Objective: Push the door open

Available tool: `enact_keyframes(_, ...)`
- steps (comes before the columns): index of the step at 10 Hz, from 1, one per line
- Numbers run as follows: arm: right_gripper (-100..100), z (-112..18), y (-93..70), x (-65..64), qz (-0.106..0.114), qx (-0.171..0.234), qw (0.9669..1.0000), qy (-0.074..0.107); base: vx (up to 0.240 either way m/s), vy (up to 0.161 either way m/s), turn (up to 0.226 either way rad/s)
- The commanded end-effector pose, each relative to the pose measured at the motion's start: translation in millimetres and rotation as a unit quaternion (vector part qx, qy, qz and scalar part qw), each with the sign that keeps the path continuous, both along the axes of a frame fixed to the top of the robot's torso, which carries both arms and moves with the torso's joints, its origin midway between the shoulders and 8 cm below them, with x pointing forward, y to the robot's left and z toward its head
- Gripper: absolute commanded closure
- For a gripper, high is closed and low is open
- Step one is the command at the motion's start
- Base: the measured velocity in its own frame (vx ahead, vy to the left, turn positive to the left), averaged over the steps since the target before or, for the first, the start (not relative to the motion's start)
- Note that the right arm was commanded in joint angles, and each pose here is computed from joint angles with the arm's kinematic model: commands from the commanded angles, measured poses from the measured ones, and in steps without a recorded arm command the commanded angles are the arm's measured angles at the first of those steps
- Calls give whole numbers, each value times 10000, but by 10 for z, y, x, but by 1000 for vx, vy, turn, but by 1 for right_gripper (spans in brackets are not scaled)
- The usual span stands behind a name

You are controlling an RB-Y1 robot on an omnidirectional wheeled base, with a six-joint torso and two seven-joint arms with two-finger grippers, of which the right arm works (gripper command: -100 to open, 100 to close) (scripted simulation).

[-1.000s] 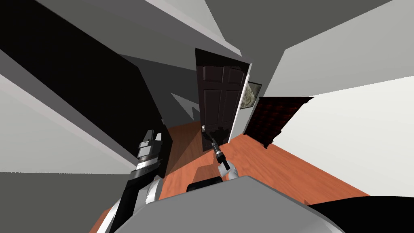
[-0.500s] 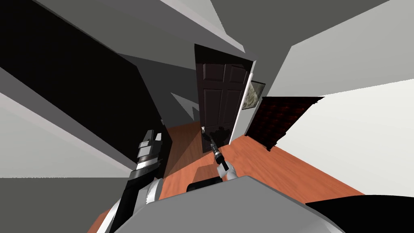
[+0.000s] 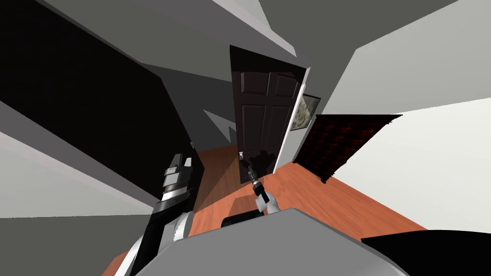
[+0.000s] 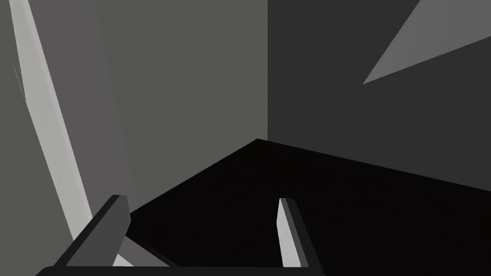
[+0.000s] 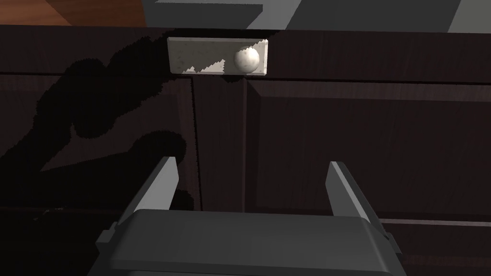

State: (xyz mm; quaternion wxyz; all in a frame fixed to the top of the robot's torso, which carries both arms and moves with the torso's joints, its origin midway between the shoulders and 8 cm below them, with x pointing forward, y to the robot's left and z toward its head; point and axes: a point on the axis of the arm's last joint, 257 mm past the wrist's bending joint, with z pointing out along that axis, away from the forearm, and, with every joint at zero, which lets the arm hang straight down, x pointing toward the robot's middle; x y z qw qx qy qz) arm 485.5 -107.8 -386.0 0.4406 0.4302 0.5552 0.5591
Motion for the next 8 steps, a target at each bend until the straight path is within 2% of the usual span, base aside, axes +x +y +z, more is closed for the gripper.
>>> enact_keyframes(1,-100,-32,44,-5,25,11,10000,40,84,-38,17)
enact_keyframes(2,-100,-54,89,-14,47,23,10000,73,84,-28,29)
enact_keyframes(3,-100,-38,65,-9,34,17,10000,53,38,-11,8)
enact_keyframes(8,-100,-38,65,-9,34,17,10000,53,-7,2,0)
